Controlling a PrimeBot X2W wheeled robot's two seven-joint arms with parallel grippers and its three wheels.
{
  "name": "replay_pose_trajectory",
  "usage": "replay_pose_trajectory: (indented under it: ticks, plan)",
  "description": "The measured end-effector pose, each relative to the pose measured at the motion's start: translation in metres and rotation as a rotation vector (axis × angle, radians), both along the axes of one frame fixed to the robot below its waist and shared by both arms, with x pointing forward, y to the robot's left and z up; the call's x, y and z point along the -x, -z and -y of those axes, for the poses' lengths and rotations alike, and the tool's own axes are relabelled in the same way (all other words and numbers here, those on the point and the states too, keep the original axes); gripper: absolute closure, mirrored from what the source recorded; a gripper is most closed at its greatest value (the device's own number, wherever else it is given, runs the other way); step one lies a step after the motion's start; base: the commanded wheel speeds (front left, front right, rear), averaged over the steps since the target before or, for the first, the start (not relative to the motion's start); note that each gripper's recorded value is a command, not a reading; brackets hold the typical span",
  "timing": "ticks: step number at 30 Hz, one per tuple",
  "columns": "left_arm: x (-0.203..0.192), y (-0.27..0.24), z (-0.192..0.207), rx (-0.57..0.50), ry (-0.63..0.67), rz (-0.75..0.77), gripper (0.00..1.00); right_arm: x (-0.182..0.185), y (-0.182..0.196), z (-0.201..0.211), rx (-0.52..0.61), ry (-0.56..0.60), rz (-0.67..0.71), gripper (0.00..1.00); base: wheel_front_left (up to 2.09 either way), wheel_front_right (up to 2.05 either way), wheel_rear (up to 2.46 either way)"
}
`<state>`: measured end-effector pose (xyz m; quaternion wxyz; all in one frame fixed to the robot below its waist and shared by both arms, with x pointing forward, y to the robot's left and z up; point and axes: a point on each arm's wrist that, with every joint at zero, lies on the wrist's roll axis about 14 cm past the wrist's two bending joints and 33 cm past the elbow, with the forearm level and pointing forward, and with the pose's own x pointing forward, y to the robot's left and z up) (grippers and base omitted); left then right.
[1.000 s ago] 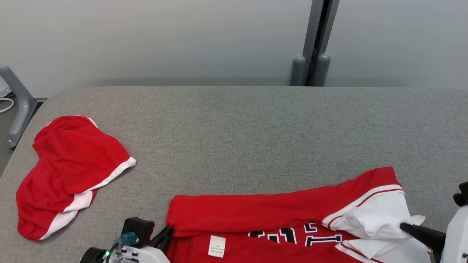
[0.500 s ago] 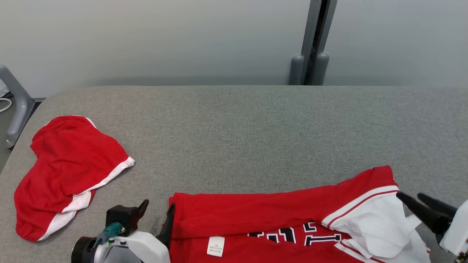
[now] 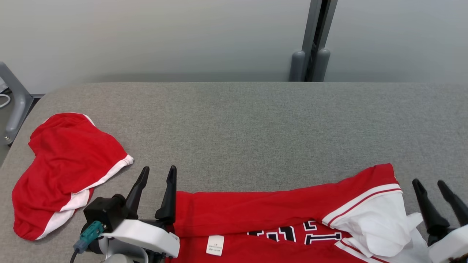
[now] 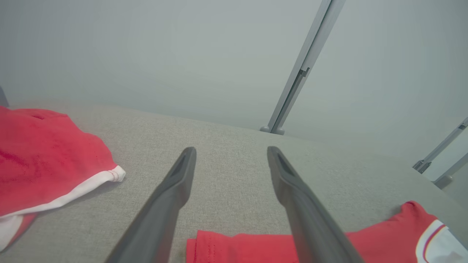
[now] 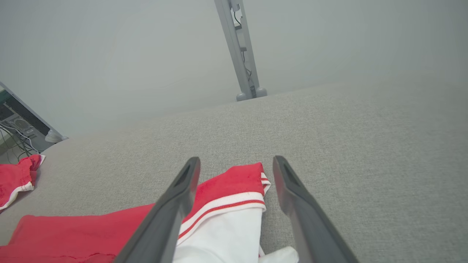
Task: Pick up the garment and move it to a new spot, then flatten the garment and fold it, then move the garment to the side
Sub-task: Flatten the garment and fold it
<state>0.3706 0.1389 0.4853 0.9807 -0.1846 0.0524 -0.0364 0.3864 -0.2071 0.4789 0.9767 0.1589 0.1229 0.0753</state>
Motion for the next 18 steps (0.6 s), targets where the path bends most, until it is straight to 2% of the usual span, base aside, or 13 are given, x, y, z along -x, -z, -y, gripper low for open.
replay_pose_trajectory:
  ticks: [3, 9, 13, 18]
  plan:
    - [-0.002, -0.008, 0.002, 0.012, -0.011, 0.049, 0.0, 0.009, 0.023, 0.002, 0.001, 0.034, -0.003, 0.0, 0.0, 0.0, 0.0]
    - [0.007, 0.002, 0.008, 0.018, -0.011, 0.053, 0.0, 0.025, 0.064, 0.0, -0.024, 0.076, -0.076, 0.0, 0.0, 0.0, 0.0]
    - [0.008, 0.004, -0.002, 0.065, -0.069, 0.055, 0.0, 0.027, 0.076, -0.002, -0.046, 0.084, -0.11, 0.0, 0.0, 0.0, 0.0]
    - [0.013, 0.005, -0.005, 0.02, -0.051, 0.071, 0.0, 0.026, 0.087, -0.004, -0.048, 0.076, -0.144, 0.0, 0.0, 0.0, 0.0]
